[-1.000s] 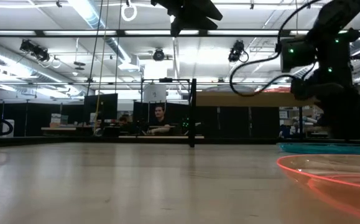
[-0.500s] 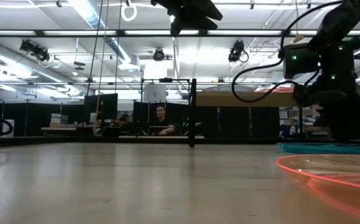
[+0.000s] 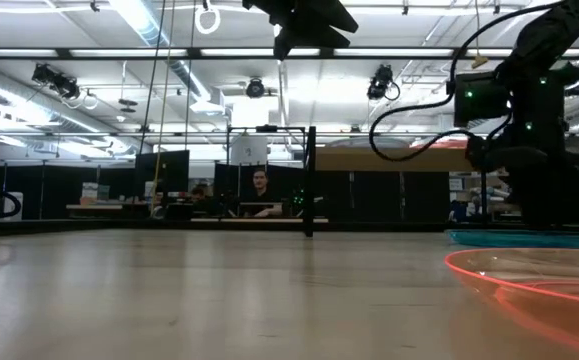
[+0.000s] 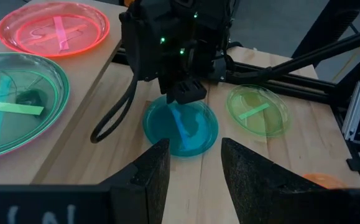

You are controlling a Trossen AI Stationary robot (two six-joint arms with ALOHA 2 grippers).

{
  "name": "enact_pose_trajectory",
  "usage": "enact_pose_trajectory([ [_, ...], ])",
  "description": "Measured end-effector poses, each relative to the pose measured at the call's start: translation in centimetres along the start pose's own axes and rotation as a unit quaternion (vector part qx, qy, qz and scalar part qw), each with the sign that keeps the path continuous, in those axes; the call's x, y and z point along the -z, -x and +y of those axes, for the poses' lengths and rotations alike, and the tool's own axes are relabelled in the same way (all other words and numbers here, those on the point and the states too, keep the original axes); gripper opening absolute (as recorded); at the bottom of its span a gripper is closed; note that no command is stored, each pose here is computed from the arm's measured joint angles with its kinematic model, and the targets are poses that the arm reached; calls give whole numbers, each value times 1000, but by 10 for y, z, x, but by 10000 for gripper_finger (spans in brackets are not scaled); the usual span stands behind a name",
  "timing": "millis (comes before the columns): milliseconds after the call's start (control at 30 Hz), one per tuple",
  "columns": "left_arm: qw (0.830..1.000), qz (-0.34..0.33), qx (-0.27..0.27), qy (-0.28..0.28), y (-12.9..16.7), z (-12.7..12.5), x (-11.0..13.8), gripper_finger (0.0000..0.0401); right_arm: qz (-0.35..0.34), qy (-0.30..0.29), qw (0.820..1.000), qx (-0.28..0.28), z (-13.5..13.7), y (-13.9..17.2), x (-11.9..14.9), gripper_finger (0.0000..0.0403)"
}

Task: Place and stack plates onto a shelf
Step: Stack the blue plate on top of the orange plate on the shelf

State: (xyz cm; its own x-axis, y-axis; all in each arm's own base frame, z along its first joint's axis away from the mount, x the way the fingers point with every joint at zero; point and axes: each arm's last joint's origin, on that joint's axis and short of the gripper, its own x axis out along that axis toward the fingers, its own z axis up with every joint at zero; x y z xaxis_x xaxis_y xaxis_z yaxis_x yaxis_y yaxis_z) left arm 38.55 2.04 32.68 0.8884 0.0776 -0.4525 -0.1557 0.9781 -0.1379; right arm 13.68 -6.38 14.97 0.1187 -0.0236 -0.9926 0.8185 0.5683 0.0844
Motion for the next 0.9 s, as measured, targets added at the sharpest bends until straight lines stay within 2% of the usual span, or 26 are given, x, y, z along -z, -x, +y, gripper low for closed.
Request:
enact_pose_trajectory([
  [233,1000,0,0,0,0,0,0,151,13,-4,1000,-12,-5,-16,10,151],
  [667,1000,0,0,0,0,0,0,151,-11,1,1000,-9,-2,-12,4,150],
  [900,1000,0,0,0,0,0,0,151,-11,0,1000,-7,-3,-12,4,104],
])
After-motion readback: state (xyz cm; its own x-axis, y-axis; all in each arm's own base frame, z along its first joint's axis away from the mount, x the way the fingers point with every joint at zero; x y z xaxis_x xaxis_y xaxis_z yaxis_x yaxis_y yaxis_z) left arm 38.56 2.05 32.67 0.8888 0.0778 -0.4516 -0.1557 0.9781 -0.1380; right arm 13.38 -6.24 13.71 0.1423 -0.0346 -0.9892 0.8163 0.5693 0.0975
